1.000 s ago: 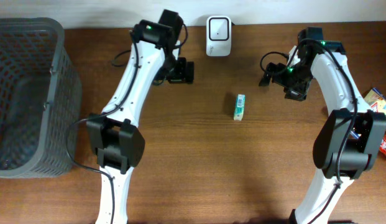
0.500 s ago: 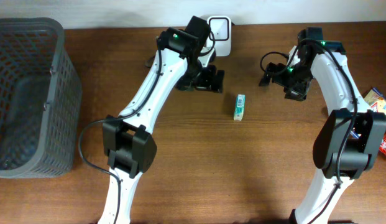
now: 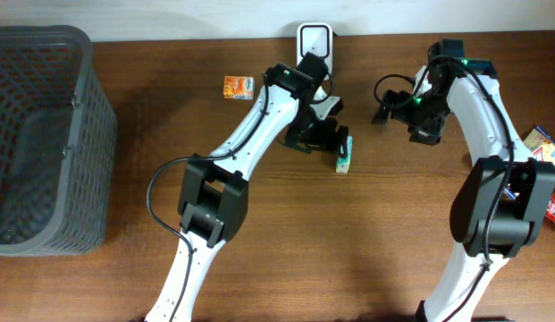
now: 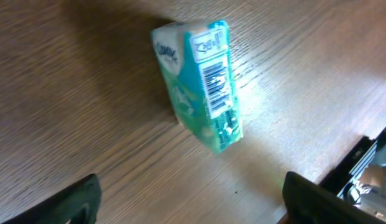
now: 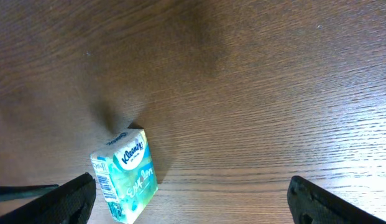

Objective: Scan the item barcode

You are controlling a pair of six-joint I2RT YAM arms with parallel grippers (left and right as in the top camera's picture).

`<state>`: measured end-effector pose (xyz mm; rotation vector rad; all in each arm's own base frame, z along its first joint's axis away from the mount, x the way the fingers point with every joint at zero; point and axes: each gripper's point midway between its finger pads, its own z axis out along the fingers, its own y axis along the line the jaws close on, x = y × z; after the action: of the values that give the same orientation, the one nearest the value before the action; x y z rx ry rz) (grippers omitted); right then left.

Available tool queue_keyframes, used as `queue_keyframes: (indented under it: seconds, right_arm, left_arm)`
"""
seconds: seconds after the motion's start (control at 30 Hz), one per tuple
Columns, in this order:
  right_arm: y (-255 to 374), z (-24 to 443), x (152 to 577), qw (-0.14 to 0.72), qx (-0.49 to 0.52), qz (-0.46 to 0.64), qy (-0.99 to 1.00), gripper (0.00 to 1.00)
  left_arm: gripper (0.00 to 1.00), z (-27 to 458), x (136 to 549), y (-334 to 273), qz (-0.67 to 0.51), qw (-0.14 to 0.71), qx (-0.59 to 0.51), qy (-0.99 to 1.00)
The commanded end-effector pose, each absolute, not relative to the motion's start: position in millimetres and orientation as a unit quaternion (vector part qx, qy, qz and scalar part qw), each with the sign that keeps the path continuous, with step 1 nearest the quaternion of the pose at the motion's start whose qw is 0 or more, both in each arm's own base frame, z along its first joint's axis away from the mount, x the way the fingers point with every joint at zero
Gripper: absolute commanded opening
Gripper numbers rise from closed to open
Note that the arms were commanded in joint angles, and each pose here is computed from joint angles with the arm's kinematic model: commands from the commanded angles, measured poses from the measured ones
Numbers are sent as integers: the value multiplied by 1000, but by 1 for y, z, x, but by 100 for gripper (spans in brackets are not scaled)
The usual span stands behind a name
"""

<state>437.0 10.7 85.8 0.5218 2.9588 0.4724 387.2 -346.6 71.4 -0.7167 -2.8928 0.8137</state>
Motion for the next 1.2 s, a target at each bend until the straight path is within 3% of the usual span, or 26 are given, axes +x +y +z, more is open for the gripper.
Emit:
queue_keyframes:
  seconds: [0.0,0.13,0.27,0.43,0.8,1.03,1.17]
  right_arm:
    - [12,89,440,56,166,159,972,99]
    - [12,89,440,56,166,160,971,99]
    - [12,89,440,56,166,160,971,99]
    - [12,89,440,56,166,160,971,99]
    - [12,89,440,56,166,160,971,98]
    - [12,89,440,56,166,160,971,99]
    - [12,89,440,56,166,160,971,99]
  left_arm:
    - [87,68,383,-358,255,14,-263,-930]
    - [84,64,385,-367,257,1,-265,-929]
    - [71,51,387,-375,262,-5,-252,-932]
    - [66,38,388,-374,257,-9,-252,-933]
    - [59,20,429,-313,61,-77,-233,-967]
    - [56,87,446,-290,63,-94,-207,-972]
    - [57,130,465,-232,2,-120,-129,-984]
